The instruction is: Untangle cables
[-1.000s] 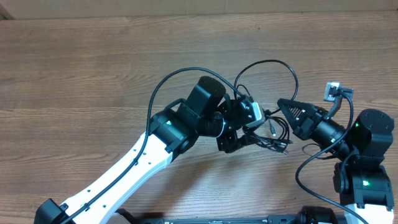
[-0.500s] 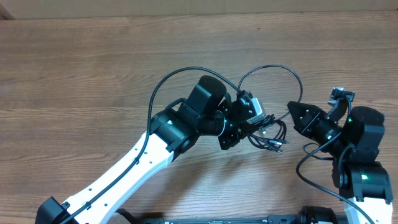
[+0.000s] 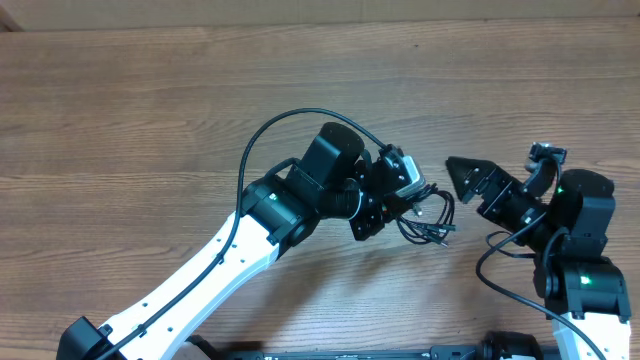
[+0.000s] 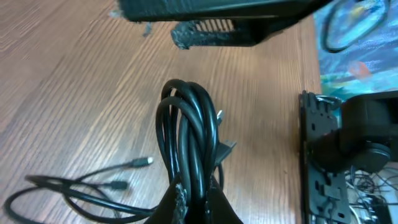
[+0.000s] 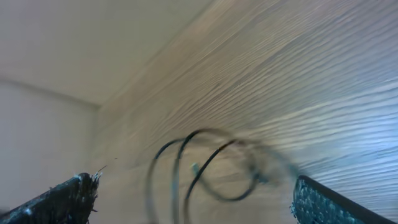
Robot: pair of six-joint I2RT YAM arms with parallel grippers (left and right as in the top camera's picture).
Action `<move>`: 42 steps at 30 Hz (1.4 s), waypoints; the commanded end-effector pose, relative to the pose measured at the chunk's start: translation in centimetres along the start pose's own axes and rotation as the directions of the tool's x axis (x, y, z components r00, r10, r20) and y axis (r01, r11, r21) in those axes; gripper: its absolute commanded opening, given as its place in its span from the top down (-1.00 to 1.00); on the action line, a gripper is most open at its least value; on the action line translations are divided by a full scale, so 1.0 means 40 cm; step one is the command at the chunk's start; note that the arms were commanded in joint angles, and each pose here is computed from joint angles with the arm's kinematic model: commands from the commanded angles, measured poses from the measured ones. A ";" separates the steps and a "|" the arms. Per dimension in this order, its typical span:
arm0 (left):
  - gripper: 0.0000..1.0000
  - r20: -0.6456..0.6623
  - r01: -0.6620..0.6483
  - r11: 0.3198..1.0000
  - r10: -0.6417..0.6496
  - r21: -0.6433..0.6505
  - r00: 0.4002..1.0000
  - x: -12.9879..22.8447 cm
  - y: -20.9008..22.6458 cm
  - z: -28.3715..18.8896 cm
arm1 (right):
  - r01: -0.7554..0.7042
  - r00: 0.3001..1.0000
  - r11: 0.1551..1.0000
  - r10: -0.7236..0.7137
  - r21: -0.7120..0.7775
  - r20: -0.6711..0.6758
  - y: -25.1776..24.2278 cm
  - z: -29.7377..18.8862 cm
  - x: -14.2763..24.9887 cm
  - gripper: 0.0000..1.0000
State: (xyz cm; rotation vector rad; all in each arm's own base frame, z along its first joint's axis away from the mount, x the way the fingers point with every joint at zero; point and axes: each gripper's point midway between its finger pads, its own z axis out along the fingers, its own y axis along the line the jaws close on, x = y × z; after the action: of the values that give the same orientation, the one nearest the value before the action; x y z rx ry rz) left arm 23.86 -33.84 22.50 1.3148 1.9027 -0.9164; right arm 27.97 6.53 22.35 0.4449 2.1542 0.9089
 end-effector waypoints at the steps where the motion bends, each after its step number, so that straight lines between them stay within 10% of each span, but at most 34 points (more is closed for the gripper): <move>1: 0.92 -0.011 0.072 0.981 -0.075 -0.183 0.997 0.002 0.076 -0.012 | -0.007 0.991 0.978 -0.020 -0.208 -0.129 0.096 -0.018 0.053 -1.00; 7: 0.92 0.004 0.156 0.923 -0.165 -0.351 0.986 0.014 0.147 -0.032 | -0.066 0.966 0.924 -0.035 -0.376 -0.257 0.171 -0.052 0.103 -1.00; 15: 0.92 0.052 0.066 0.973 -0.056 -0.222 0.997 -0.040 0.087 -0.010 | -0.353 0.909 0.912 0.282 -0.209 -0.307 0.125 -0.014 0.083 -0.72; 19: 0.92 0.034 -0.004 0.978 0.012 -0.211 0.999 -0.041 0.073 -0.003 | -0.409 0.877 0.897 0.336 -0.165 -0.345 0.102 0.013 0.088 -0.16; 30: 0.92 -0.005 -0.140 0.980 0.141 -0.143 0.990 -0.029 0.031 0.010 | -0.395 0.885 0.902 0.322 -0.176 -0.337 0.103 0.018 0.081 -0.14; 42: 0.80 0.002 -0.162 0.980 0.163 -0.118 0.987 -0.032 0.020 0.011 | -0.392 0.887 0.903 0.320 -0.175 -0.334 0.102 0.018 0.081 0.81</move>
State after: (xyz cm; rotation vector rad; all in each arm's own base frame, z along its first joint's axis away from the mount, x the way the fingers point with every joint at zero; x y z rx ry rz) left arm 25.46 -34.18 22.39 1.3399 1.8305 -0.6922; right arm 26.30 11.54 22.95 0.6530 2.2396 1.5224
